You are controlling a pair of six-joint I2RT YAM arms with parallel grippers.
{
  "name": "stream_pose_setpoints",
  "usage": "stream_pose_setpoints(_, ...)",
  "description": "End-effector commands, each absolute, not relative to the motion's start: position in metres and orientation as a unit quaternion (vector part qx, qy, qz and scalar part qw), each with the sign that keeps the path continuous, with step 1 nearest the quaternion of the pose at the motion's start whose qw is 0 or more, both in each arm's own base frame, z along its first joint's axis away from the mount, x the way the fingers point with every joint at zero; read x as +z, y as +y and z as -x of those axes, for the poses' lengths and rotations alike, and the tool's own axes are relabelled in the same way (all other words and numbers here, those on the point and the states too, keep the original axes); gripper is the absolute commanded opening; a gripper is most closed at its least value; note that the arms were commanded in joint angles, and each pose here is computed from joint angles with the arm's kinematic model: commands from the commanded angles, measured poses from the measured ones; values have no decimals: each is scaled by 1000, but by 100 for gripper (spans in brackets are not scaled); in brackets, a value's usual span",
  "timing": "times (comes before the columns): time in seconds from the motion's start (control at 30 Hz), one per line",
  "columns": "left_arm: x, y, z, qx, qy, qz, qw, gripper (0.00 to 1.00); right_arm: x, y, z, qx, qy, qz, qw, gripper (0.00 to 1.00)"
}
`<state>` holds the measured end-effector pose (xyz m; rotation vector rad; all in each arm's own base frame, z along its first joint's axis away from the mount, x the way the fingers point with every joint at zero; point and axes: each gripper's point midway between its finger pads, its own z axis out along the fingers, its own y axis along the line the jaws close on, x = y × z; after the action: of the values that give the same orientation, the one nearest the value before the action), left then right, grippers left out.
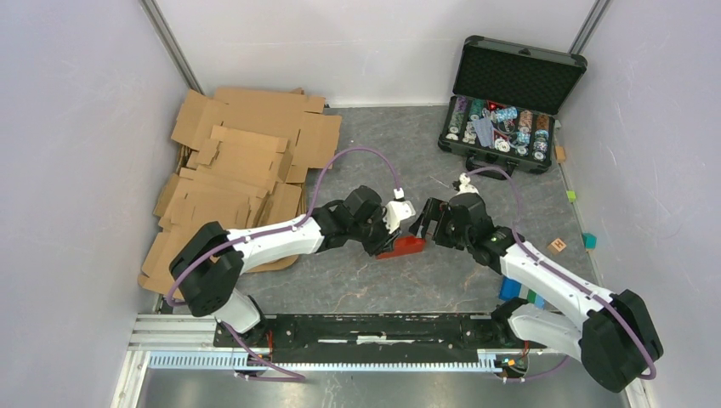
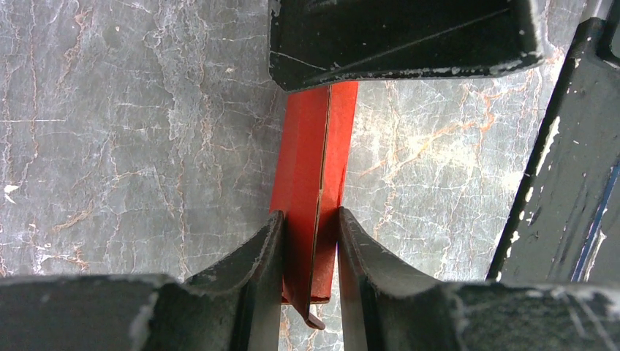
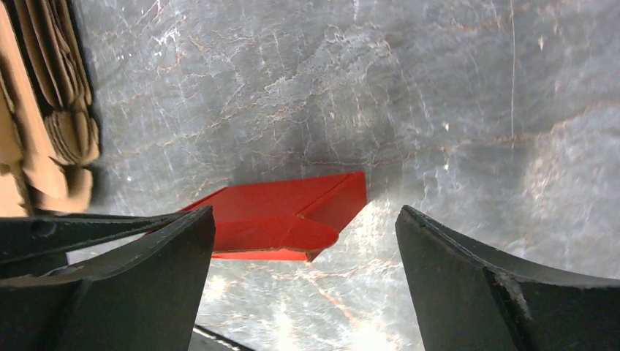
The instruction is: Fold the paper box
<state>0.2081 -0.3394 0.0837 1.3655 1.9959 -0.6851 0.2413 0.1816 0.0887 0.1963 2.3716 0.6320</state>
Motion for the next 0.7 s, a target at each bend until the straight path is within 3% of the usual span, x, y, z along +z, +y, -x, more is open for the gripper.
stream_pose_setpoints(0.0, 55, -324, -204, -228, 796, -495, 264, 34, 100, 187, -243, 261, 900, -194, 290, 98)
stream_pose_setpoints(0.33, 53, -323, -209, -208, 800, -491, 274, 34, 83, 217, -213, 340, 885, -275, 162, 98)
stream_pose_setpoints(0.67, 58, -324, -207, -208, 792, -499, 284, 34, 119, 178, -267, 258, 882, -230, 320, 98)
